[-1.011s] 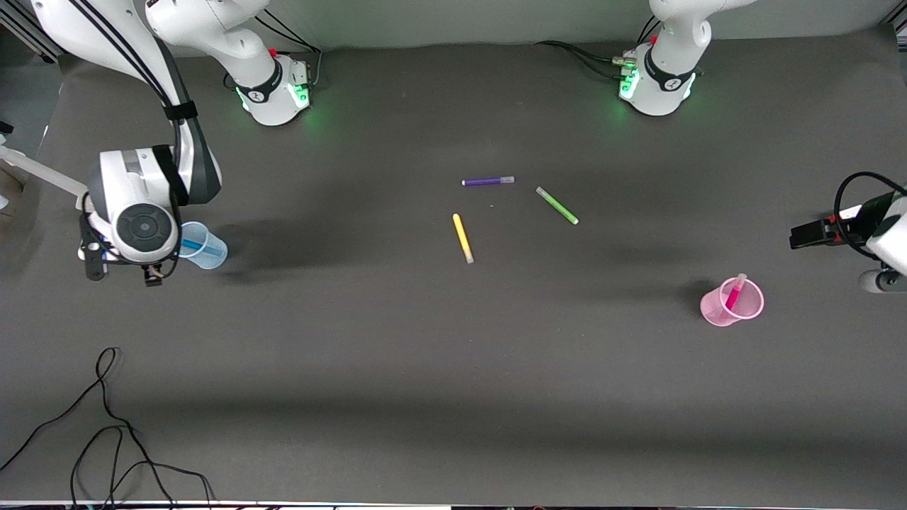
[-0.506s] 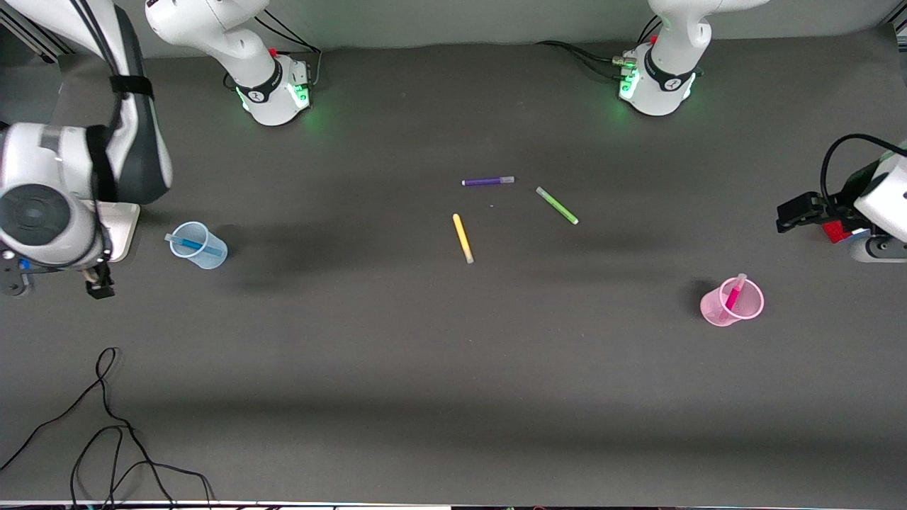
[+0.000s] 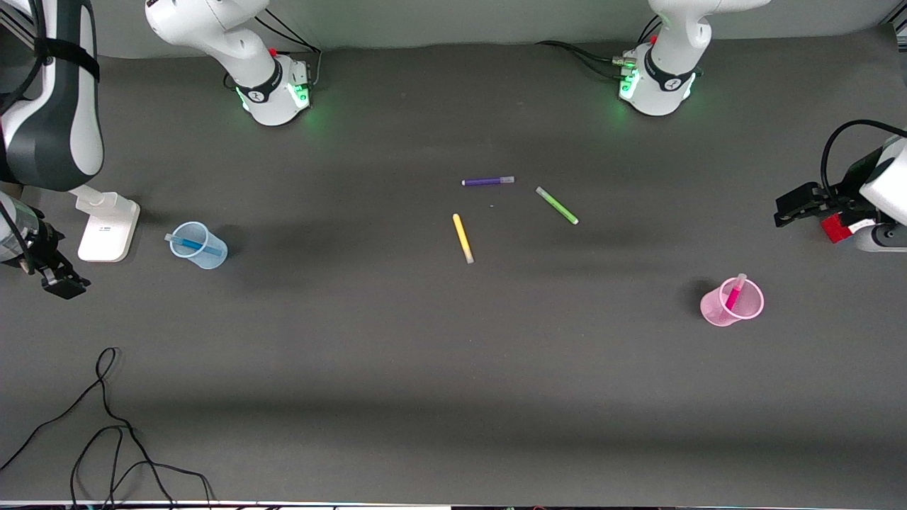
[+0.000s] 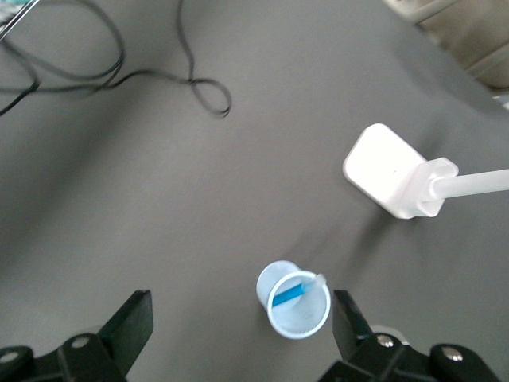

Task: Place pink and blue markers in matching cups
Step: 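Open and raise the right gripper while the left gripper withdraws from the pink cup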

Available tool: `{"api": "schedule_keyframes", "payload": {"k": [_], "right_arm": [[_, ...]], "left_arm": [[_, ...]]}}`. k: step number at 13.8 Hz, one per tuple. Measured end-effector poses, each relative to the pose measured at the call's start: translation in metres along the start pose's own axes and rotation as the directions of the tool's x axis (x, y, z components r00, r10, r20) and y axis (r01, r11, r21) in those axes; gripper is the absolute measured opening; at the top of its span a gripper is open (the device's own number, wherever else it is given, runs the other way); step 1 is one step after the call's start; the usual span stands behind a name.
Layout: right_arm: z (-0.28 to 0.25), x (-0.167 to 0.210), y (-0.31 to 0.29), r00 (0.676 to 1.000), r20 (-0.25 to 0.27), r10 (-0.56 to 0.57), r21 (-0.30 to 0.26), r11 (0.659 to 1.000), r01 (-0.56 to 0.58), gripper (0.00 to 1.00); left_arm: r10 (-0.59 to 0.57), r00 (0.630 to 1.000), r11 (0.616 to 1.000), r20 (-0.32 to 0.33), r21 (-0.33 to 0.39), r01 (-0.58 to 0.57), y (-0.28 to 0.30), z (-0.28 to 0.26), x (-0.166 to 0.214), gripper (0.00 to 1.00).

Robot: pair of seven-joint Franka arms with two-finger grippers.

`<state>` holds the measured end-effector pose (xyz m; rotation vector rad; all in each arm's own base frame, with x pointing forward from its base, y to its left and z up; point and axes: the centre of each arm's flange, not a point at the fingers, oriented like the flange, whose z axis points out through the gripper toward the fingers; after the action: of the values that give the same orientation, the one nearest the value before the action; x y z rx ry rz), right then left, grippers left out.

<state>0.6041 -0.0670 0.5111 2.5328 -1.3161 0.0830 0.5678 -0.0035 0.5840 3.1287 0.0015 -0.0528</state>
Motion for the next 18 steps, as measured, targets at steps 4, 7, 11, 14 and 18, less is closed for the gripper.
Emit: {"api": "schedule_keyframes", "payload": {"k": [4,7,11,14,18], "right_arm": [[-0.011,-0.001,0.016,0.973,0.12,-0.197,0.062,0.98,0.191,1.0],[-0.027,0.006,0.044,0.915,0.162,-0.368,0.175,0.924,0.341,1.0],[-0.034,0.016,0.079,0.816,0.183,-0.548,0.321,0.818,0.477,1.0],[-0.036,0.005,0.089,0.753,0.156,-0.639,0.353,0.748,0.562,1.0],[-0.049,-0.037,0.093,0.701,0.089,-0.707,0.36,0.679,0.639,1.0]], "left_arm": [[-0.003,1.0,1.0,0.0,-0.001,0.003,0.009,0.0,-0.001,1.0],[-0.007,1.0,1.0,0.002,-0.001,0.007,0.007,0.0,-0.001,1.0],[-0.01,1.0,1.0,0.003,-0.001,0.01,0.006,-0.001,-0.002,1.0],[-0.01,1.0,1.0,0.006,0.0,0.01,0.006,0.0,-0.003,1.0],[-0.01,1.0,1.0,0.007,0.0,0.01,0.006,0.0,-0.003,1.0]]}}
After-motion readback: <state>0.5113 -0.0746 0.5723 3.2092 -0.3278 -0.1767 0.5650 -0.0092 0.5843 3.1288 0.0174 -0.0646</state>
